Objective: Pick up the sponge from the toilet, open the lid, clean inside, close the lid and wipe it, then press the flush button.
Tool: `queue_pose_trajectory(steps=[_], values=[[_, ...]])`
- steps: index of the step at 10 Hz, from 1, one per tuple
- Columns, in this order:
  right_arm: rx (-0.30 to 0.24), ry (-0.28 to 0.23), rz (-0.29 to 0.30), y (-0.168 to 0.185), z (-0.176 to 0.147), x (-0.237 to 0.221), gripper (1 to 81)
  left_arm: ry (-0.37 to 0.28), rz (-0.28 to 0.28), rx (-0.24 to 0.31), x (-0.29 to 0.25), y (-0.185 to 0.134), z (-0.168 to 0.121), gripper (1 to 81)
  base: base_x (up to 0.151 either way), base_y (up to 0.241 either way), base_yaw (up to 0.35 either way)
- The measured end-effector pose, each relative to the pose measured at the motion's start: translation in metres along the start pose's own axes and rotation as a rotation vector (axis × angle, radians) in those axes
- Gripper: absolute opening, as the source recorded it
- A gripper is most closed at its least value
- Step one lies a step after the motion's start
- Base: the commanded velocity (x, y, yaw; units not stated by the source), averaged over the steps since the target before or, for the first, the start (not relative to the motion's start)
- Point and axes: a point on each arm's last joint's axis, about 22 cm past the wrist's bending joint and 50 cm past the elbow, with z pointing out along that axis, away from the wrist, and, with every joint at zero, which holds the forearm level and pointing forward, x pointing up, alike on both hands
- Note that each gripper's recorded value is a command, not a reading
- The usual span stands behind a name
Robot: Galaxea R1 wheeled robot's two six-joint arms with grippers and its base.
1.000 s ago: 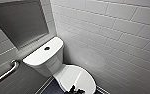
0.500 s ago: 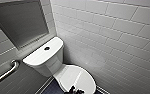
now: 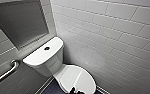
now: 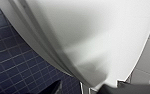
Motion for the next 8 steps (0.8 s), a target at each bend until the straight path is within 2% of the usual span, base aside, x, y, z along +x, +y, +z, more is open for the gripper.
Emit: queue_pose_trajectory(steps=[4,8], values=[[0.001,0.000,0.000,-0.001,0.000,0.000,1.0,0.056,-0.001,0.021,0.013,-0.004,0.004,81.1,0.000,0.000,0.000],[0.010,0.001,0.002,-0.007,0.002,0.000,1.0,0.079,0.005,0.013,0.018,0.006,0.006,81.1,0.000,0.000,0.000]])
